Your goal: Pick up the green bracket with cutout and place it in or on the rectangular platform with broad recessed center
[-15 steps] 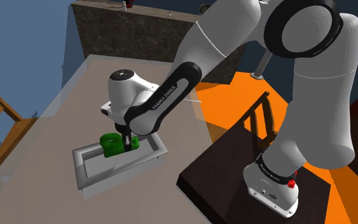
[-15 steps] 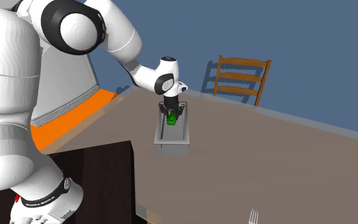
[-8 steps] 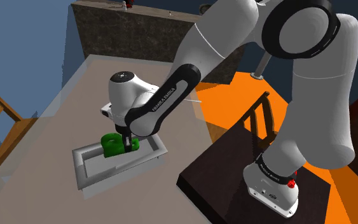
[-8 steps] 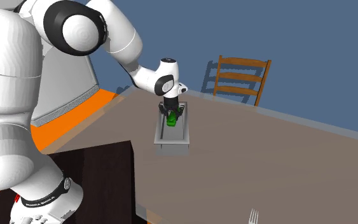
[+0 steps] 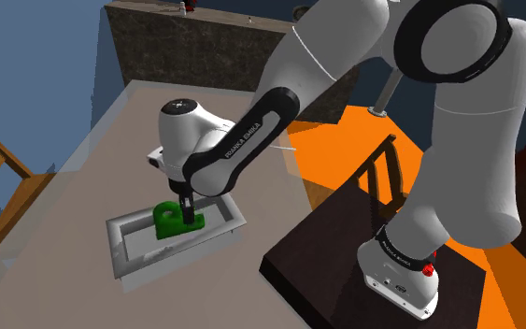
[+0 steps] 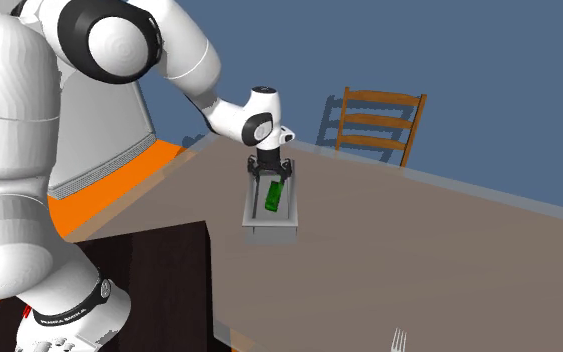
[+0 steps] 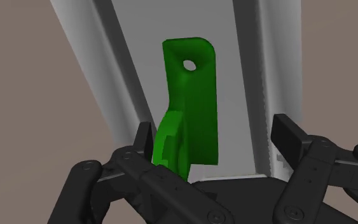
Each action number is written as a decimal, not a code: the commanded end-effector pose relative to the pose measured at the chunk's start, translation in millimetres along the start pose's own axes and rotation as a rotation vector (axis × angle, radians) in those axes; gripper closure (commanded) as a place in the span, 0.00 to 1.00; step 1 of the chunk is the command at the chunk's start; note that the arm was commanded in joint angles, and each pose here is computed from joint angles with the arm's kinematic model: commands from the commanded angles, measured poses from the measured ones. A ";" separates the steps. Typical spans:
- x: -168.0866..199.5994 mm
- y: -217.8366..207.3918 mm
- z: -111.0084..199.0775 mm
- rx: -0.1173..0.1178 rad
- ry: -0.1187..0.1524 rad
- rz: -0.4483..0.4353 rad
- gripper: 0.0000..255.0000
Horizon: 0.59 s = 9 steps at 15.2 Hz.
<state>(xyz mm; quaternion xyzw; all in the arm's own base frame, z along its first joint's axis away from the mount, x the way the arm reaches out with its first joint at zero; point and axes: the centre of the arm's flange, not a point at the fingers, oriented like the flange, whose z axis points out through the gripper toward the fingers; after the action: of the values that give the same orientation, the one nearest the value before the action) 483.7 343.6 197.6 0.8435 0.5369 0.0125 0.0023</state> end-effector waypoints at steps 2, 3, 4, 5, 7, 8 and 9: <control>-0.1 1.1 -35.3 0.000 0.000 0.000 0.00; -0.1 1.1 -35.3 0.000 0.000 0.000 0.00; -0.1 1.0 -35.3 0.000 0.000 0.000 0.00; -0.1 1.0 -35.3 0.000 0.000 0.000 0.00; -0.1 1.1 -35.3 0.000 0.000 0.000 0.00; -0.1 1.1 -35.3 0.000 0.000 0.000 0.00; -0.1 1.1 -35.3 0.000 0.000 0.000 0.00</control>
<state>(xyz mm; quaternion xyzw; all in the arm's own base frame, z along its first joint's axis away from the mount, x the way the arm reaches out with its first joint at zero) 483.8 342.7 232.9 0.8436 0.5369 0.0126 0.0023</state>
